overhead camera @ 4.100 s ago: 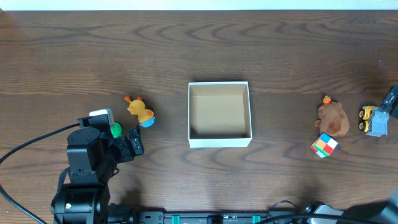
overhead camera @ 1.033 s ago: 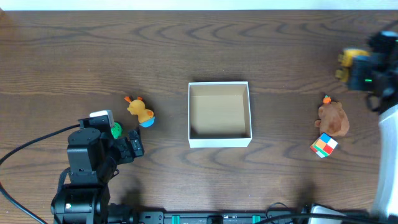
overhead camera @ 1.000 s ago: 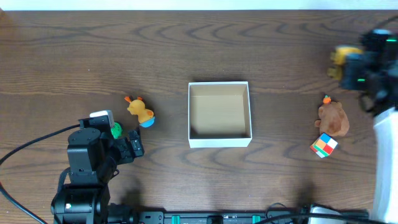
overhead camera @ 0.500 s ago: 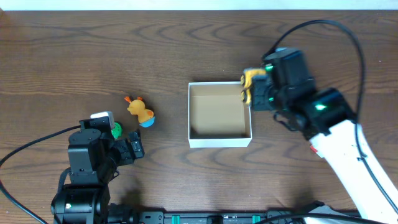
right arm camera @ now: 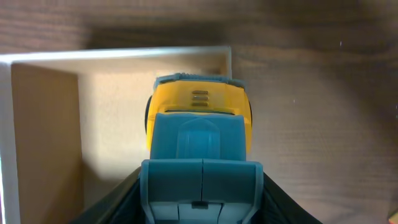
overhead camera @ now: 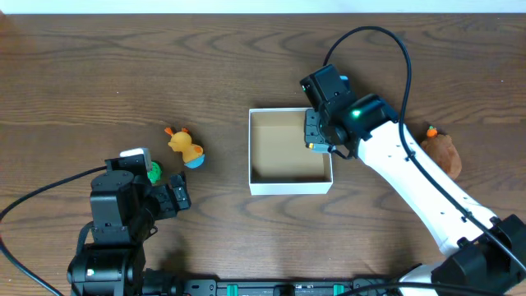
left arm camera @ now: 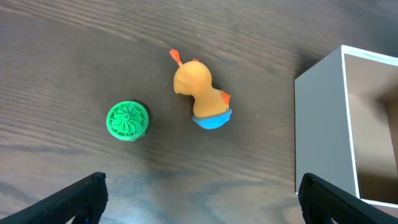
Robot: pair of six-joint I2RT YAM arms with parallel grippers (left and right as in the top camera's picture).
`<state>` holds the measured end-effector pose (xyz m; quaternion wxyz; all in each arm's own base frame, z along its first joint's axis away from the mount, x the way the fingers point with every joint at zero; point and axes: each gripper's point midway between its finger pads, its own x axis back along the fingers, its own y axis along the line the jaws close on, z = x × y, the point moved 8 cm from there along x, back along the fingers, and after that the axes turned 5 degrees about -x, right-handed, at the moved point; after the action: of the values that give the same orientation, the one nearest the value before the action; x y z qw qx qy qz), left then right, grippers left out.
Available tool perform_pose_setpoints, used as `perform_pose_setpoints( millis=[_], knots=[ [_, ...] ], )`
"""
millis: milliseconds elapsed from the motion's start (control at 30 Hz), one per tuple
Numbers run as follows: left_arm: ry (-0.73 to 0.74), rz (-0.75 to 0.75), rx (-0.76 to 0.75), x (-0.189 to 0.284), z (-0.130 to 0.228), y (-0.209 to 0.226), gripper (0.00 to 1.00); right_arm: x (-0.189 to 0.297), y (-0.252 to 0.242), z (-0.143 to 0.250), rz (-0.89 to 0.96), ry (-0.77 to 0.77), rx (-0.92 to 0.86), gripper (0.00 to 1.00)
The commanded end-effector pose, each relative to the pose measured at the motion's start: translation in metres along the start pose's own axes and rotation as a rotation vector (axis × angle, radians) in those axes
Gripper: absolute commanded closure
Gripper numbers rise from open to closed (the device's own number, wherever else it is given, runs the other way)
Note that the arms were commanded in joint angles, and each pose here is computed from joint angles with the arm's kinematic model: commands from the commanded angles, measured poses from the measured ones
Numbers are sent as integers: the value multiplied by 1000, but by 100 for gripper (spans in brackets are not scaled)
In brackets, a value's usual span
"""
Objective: Pack container
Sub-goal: 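Carry the truck with the right gripper into the box and release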
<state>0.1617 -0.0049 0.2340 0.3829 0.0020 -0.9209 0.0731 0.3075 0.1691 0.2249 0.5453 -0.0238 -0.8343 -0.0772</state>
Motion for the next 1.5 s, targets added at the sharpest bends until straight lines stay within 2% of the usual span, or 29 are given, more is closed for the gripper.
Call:
perform_pose_setpoints(
  millis=[0, 800, 1067, 1200, 1467],
  knots=[
    [-11, 13, 6, 5, -5, -2, 2, -21, 9, 4, -6, 49, 27, 99],
    [30, 7, 9, -3, -4, -1, 2, 2, 41, -12, -110, -76, 218, 99],
    [30, 7, 9, -3, -4, -1, 2, 3, 46, -5, -107, -63, 198, 99],
    [31, 7, 9, -3, -4, -1, 2, 4, 50, -5, -139, -66, 297, 99],
    [30, 7, 9, -3, -4, -1, 2, -4, 44, 3, -103, -8, 243, 99]
  ],
)
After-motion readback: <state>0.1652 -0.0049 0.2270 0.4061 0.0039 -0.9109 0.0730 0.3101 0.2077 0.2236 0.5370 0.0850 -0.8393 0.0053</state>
